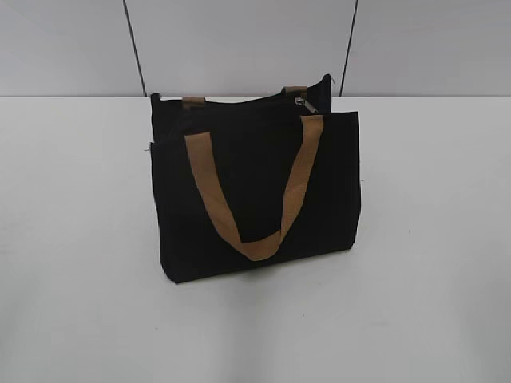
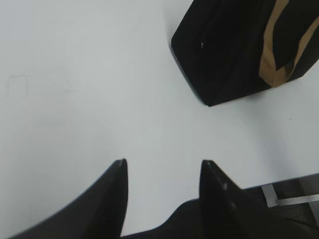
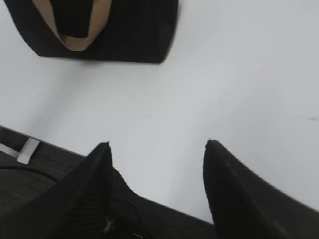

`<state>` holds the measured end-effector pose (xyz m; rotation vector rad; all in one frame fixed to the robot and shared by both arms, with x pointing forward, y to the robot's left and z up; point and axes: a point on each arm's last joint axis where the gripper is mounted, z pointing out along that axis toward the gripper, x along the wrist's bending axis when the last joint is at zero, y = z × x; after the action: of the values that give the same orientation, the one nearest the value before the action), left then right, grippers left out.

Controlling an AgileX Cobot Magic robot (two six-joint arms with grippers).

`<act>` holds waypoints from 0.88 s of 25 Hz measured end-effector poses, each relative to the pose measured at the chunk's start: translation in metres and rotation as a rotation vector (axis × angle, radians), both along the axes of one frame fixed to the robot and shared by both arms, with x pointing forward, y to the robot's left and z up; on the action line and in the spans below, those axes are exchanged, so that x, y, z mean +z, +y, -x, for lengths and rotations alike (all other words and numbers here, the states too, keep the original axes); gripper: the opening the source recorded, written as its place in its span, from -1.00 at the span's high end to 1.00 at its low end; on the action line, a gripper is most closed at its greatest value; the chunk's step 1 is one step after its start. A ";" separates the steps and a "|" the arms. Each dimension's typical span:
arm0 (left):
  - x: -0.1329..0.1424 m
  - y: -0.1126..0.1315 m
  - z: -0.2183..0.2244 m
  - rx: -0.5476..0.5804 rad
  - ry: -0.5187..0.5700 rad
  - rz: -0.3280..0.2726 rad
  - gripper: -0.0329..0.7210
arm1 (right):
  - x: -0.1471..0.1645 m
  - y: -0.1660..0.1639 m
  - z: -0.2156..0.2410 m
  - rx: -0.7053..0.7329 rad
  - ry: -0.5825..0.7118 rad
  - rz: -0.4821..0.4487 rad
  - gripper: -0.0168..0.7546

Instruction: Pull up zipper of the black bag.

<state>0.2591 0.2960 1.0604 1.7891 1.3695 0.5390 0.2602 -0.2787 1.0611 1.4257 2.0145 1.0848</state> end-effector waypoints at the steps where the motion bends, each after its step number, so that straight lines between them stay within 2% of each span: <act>1: -0.001 0.001 0.003 -0.007 -0.015 0.004 -0.03 | -0.002 -0.003 0.003 -0.014 0.002 0.013 -0.21; 4: -0.001 0.004 0.010 -0.030 -0.073 0.006 -0.02 | -0.011 -0.007 0.009 -0.045 -0.018 0.028 -0.21; 10: 0.000 0.005 0.011 -0.090 -0.123 -0.065 0.00 | -0.015 -0.009 0.011 -0.053 -0.018 0.045 -0.22; 22: 0.000 0.005 0.011 -0.096 -0.129 -0.073 0.11 | -0.015 -0.010 0.011 -0.030 -0.033 0.082 -0.20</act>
<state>0.2477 0.3009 1.0603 1.8351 1.1832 0.6483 0.2493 -0.2886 1.0461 1.3835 1.9849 0.9953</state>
